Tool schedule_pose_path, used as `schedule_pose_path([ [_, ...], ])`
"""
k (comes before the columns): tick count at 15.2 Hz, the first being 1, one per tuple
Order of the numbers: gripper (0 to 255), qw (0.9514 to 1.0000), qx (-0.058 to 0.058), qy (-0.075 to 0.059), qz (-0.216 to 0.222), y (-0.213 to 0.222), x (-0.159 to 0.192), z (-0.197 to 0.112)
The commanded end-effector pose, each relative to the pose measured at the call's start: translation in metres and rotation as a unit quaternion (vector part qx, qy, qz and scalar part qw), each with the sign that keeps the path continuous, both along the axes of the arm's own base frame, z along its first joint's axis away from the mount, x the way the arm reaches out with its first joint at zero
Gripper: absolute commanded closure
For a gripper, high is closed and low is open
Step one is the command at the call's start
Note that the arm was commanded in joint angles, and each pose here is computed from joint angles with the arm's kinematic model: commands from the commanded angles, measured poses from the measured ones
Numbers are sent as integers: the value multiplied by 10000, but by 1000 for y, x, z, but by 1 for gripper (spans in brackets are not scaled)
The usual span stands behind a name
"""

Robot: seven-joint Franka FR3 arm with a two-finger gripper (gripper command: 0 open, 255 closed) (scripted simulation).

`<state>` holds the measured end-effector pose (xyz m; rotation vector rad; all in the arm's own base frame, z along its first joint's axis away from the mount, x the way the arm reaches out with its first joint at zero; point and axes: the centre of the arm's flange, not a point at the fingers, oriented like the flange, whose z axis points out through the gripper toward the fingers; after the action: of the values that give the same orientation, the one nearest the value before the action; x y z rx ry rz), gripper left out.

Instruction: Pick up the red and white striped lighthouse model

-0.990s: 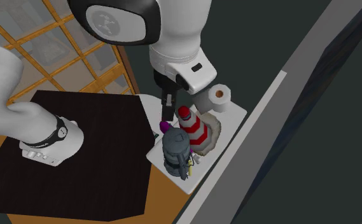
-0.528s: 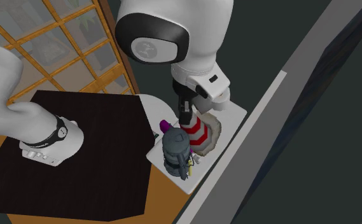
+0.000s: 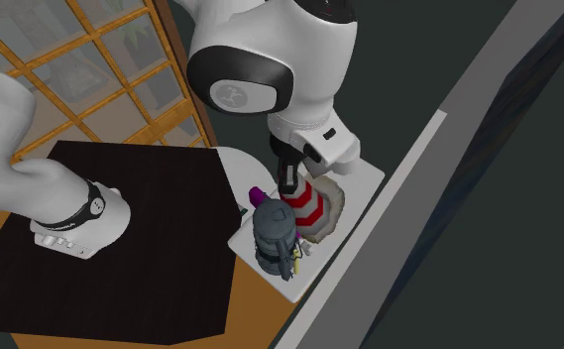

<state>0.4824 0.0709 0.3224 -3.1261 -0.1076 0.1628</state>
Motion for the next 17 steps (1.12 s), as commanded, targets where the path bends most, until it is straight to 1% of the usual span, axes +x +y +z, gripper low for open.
schedule_pose_path([
  [1,255,10000,0,5,2,0,0,-1],
  [7,255,10000,0,5,2,0,0,-1],
  [17,255,10000,0,5,2,0,0,52],
])
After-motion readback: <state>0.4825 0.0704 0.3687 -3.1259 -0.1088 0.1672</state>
